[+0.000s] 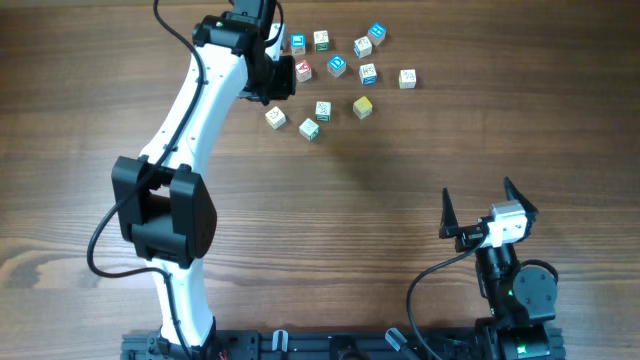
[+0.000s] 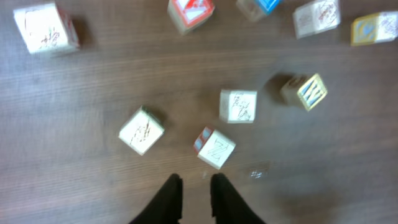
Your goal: Form a horizontal line
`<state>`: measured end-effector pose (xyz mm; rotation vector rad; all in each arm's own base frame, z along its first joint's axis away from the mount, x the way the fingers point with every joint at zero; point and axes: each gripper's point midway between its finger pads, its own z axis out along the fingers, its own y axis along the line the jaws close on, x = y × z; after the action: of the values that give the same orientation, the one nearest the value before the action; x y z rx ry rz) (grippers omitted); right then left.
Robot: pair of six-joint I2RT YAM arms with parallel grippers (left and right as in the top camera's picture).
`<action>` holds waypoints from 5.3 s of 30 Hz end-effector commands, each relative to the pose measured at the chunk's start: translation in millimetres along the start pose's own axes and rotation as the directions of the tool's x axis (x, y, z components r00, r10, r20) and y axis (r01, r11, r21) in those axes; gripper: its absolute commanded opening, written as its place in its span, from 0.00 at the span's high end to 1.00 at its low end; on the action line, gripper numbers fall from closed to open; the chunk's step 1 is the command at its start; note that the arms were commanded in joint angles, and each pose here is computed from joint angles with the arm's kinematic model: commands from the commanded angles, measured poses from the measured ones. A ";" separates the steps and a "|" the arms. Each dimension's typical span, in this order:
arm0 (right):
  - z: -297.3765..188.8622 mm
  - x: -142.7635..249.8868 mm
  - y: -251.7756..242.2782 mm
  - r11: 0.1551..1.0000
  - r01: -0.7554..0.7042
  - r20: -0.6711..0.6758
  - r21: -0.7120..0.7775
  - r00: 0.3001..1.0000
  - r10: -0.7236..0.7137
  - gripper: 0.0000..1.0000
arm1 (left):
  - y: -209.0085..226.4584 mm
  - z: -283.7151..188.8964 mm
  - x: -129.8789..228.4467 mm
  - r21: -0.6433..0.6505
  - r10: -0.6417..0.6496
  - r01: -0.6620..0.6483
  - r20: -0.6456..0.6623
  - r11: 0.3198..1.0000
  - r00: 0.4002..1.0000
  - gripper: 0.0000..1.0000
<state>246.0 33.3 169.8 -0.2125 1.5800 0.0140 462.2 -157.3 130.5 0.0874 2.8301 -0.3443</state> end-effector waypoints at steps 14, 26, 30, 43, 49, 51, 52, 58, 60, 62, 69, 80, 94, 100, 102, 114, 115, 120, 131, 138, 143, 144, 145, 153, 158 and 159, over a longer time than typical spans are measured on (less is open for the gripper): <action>-0.3 -1.5 1.1 1.000 0.006 0.008 -0.008 1.000 -0.006 0.00 | -34.8 56.1 10.4 0.022 0.101 -0.101 0.031 0.995 0.994 0.25; -0.3 -1.5 1.1 1.000 0.006 0.008 -0.008 1.000 -0.006 0.00 | -31.8 99.8 16.6 0.011 0.125 -0.127 0.100 0.992 0.987 0.30; -0.3 -1.5 1.1 1.000 0.006 0.008 -0.008 1.000 -0.006 0.00 | -40.8 114.7 23.7 0.009 0.149 -0.150 0.086 0.989 0.985 0.27; -0.3 -1.5 1.1 1.000 0.006 0.008 -0.008 1.000 -0.006 0.00 | -19.1 123.7 38.6 -0.092 0.143 -0.140 0.022 0.986 0.990 0.38; -0.3 -1.5 1.1 1.000 0.006 0.008 -0.008 1.000 -0.006 0.00 | -14.8 123.4 50.0 -0.103 0.137 -0.139 -0.026 0.985 0.990 0.38; -0.3 -1.5 1.1 1.000 0.006 0.008 -0.008 1.000 -0.006 0.01 | -13.6 123.2 53.0 -0.106 0.135 -0.139 -0.039 0.985 0.990 0.38; -0.3 -1.5 1.1 1.000 0.006 0.008 -0.008 1.000 -0.006 0.00 | -13.3 123.1 53.8 -0.107 0.135 -0.139 -0.042 0.985 0.990 0.40; -0.3 -1.5 1.1 1.000 0.006 0.008 -0.008 1.000 -0.006 0.00 | -12.6 123.0 55.4 -0.109 0.134 -0.139 -0.049 0.984 0.990 0.54; -0.3 -1.5 1.1 1.000 0.006 0.008 -0.008 1.000 -0.005 0.00 | -12.6 123.0 55.6 -0.108 0.134 -0.138 -0.049 0.984 0.990 0.57; -0.3 -1.5 1.1 1.000 0.006 0.008 -0.008 1.000 -0.006 0.00 | -12.7 122.9 55.4 -0.109 0.134 -0.139 -0.049 0.984 0.990 0.60; -0.3 -1.4 1.1 1.000 0.006 0.007 -0.008 1.000 -0.006 0.00 | -11.7 122.6 57.9 -0.111 0.133 -0.139 -0.059 0.984 0.989 0.59; -0.3 -1.5 1.1 1.000 0.006 0.008 -0.008 1.000 -0.006 0.00 | -5.4 120.5 74.5 -0.128 0.122 -0.139 -0.129 0.982 0.984 0.58; -0.3 -1.5 1.1 1.000 0.006 0.008 -0.008 1.000 -0.006 0.00 | -6.2 120.8 72.5 -0.126 0.124 -0.139 -0.121 0.982 0.985 0.82; -0.3 -1.5 1.1 1.000 0.006 0.008 -0.008 1.000 -0.006 0.00 | -6.2 120.8 72.5 -0.126 0.124 -0.139 -0.121 0.982 0.985 0.53; -0.3 -1.5 1.1 1.000 0.006 0.008 -0.008 1.000 -0.006 0.00 | -6.2 120.8 72.5 -0.126 0.124 -0.139 -0.121 0.982 0.985 0.53; -0.3 -1.5 1.1 1.000 0.006 0.008 -0.008 1.000 -0.006 0.00 | -14.0 95.5 60.3 -0.113 0.132 -0.139 -0.067 0.984 0.989 0.57; -0.3 -1.5 1.1 1.000 0.006 0.008 -0.008 1.000 -0.006 0.00 | -13.9 95.5 60.7 -0.113 0.131 -0.139 -0.068 0.984 0.989 0.58; -0.3 -1.5 1.1 1.000 0.006 0.008 -0.008 1.000 -0.005 0.00 | -13.9 95.5 60.7 -0.113 0.131 -0.139 -0.068 0.984 0.989 0.63; -0.3 -1.5 1.1 1.000 0.006 0.008 -0.008 1.000 -0.005 0.00 | -21.9 55.9 52.3 -0.101 0.138 -0.139 -0.016 0.985 0.990 0.73; -0.3 -1.5 1.1 1.000 0.006 0.008 -0.008 1.000 -0.006 0.00 | -26.4 -75.0 79.7 -0.087 0.091 -0.087 0.042 0.992 0.995 0.73; -0.3 -1.5 1.1 1.000 0.006 0.008 -0.008 1.000 -0.006 0.00 | -15.3 -118.6 121.2 -0.110 0.007 -0.009 -0.022 0.994 1.000 0.72; -0.3 -1.5 1.1 1.000 0.006 0.008 -0.008 1.000 -0.006 0.00 | -12.4 -119.5 129.1 -0.122 -0.009 0.003 -0.051 0.992 0.999 0.72; -0.3 -1.5 1.1 1.000 0.006 0.008 -0.008 1.000 -0.006 0.00 | -10.3 -119.3 134.3 -0.131 -0.014 0.004 -0.072 0.991 0.997 0.73; -0.3 -1.5 1.1 1.000 0.006 0.008 -0.008 1.000 -0.006 0.00 | 17.4 -48.2 177.3 -0.209 -0.158 0.124 -0.155 0.970 0.975 0.73; -0.3 -1.5 1.1 1.000 0.006 0.008 -0.008 1.000 -0.006 0.00 | 44.6 -14.4 190.2 -0.295 -0.149 0.108 -0.118 0.949 0.982 0.73; -0.3 -1.5 1.1 1.000 0.006 0.008 -0.008 1.000 -0.006 0.00 | 49.1 -9.9 190.3 -0.309 -0.145 0.107 -0.103 0.945 0.984 0.73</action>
<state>246.0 33.3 170.1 -0.2127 1.5789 0.0137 280.8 -120.8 90.4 -0.1004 3.0169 -0.0571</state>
